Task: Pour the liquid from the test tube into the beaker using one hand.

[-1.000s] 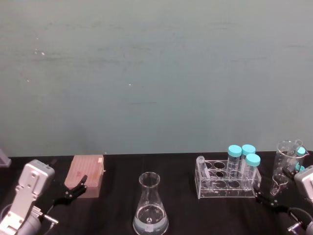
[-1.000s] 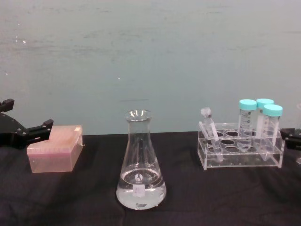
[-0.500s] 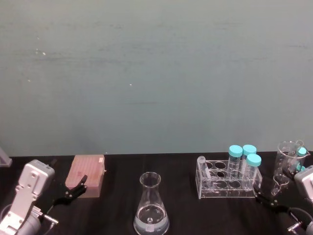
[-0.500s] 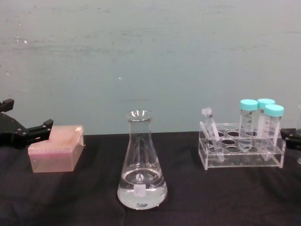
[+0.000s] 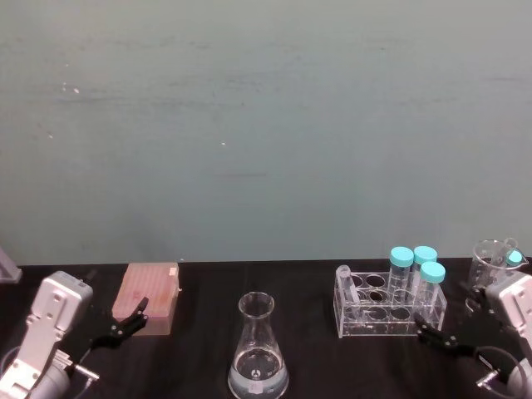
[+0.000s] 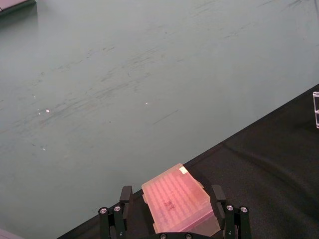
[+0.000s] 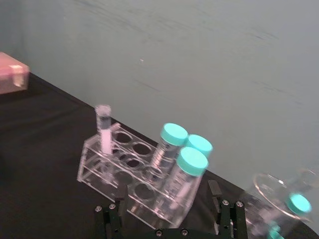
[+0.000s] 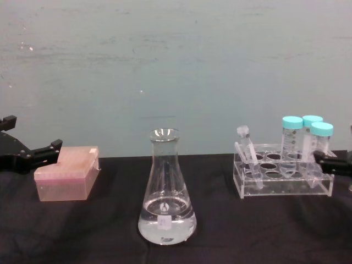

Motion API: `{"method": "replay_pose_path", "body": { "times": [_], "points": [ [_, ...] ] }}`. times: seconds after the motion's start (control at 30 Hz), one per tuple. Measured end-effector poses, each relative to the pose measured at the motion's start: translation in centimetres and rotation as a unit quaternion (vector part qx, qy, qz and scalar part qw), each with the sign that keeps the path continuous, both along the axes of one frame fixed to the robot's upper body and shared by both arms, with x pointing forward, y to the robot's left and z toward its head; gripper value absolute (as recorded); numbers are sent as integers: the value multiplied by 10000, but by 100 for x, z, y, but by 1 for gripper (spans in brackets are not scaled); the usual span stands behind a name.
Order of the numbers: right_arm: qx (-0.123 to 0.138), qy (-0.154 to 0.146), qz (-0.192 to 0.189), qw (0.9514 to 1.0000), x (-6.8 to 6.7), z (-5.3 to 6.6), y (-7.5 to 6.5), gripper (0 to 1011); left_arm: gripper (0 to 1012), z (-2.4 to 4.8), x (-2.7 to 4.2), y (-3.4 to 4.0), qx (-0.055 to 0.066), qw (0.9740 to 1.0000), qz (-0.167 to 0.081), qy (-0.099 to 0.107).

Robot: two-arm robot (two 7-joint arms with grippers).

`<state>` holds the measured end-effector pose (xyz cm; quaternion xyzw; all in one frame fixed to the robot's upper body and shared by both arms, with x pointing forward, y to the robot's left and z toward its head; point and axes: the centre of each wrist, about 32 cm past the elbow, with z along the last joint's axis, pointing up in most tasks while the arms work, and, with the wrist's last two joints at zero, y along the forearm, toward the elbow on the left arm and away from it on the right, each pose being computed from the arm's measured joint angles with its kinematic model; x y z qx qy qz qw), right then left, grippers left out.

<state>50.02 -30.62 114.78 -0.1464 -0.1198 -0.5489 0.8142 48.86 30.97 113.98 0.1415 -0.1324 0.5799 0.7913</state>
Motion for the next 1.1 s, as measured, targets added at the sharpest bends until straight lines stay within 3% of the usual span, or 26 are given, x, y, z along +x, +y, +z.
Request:
{"method": "replay_pose_path", "body": {
  "times": [0.6,1.1],
  "points": [
    [192,20,593,9981,173,84,105,1002,1000,0,0,0,0,10000,0,0],
    [388,126,996,9942,472,173,130,1002,1000,0,0,0,0,10000,0,0]
  ]
}}
